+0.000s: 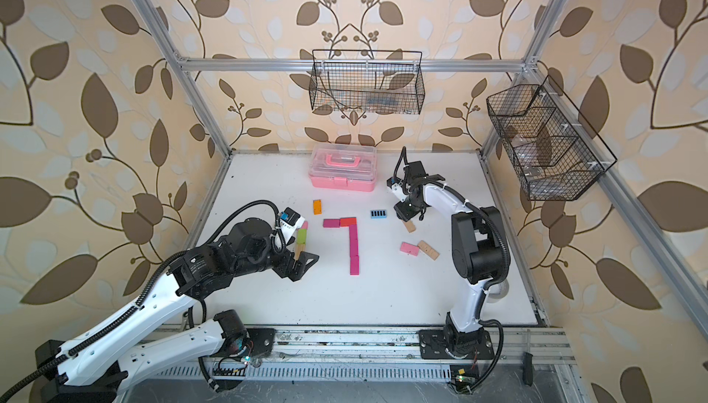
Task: Assemble the number 7 with building blocks
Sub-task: Move the building block to the center of the board.
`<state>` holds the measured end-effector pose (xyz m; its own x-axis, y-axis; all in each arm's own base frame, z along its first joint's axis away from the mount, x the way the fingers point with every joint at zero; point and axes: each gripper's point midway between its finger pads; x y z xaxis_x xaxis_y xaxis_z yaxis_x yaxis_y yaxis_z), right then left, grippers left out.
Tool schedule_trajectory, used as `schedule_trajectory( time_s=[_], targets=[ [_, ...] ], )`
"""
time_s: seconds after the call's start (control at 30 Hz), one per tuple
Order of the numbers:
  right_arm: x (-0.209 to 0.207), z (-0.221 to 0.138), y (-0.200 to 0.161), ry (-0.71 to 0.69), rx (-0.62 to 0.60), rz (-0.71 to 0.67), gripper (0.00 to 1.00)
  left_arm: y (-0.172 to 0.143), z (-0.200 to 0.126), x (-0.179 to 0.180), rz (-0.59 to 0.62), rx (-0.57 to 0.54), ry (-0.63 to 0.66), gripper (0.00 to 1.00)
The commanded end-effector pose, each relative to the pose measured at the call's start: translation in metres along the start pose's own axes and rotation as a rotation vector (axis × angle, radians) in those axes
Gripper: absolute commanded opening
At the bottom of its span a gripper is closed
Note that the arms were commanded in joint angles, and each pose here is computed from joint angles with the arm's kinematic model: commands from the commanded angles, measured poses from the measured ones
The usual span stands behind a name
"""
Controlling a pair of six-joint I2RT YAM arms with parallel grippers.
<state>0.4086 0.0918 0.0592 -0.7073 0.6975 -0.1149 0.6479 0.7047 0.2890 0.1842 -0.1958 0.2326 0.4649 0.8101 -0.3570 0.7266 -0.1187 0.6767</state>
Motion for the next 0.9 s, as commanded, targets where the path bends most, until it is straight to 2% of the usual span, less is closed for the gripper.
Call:
schedule_trajectory(
  time_s=[0.0, 0.3, 0.47, 0.57, 0.73, 0.87],
  targets=[
    [0.000, 0.018, -0.023, 0.051, 0.091, 0.120, 0.51, 0.015, -0.010, -0.011, 0.022, -0.045, -0.038, 0.99],
    [0.001, 0.039, -0.042, 0.043, 0.176, 0.103, 0.48, 0.014, -0.011, -0.018, 0.033, -0.032, -0.077, 0.99],
    [0.004, 0.040, -0.038, 0.056, 0.176, 0.056, 0.28, 0.011, -0.011, -0.024, 0.039, -0.017, -0.106, 0.99],
    [0.009, 0.038, -0.032, 0.051, 0.174, -0.066, 0.22, 0.011, -0.012, -0.023, 0.042, -0.018, -0.104, 0.99],
    [0.022, 0.035, -0.017, 0.085, 0.099, -0.404, 0.23, 0.011, -0.012, -0.023, 0.043, -0.019, -0.106, 0.99],
    [0.007, 0.024, 0.001, 0.103, 0.028, -0.550, 0.24, 0.010, -0.013, -0.021, 0.042, -0.021, -0.093, 0.99]
  ],
)
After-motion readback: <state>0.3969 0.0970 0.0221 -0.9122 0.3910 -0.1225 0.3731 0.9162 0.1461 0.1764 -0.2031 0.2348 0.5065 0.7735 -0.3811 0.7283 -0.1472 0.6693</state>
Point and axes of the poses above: each gripper's point midway between its finger pads, its own z axis out along the fingers, its own x axis along the line the jaws close on, y = z × x, and after that the axes turned 12 degrees about -z, right-handed
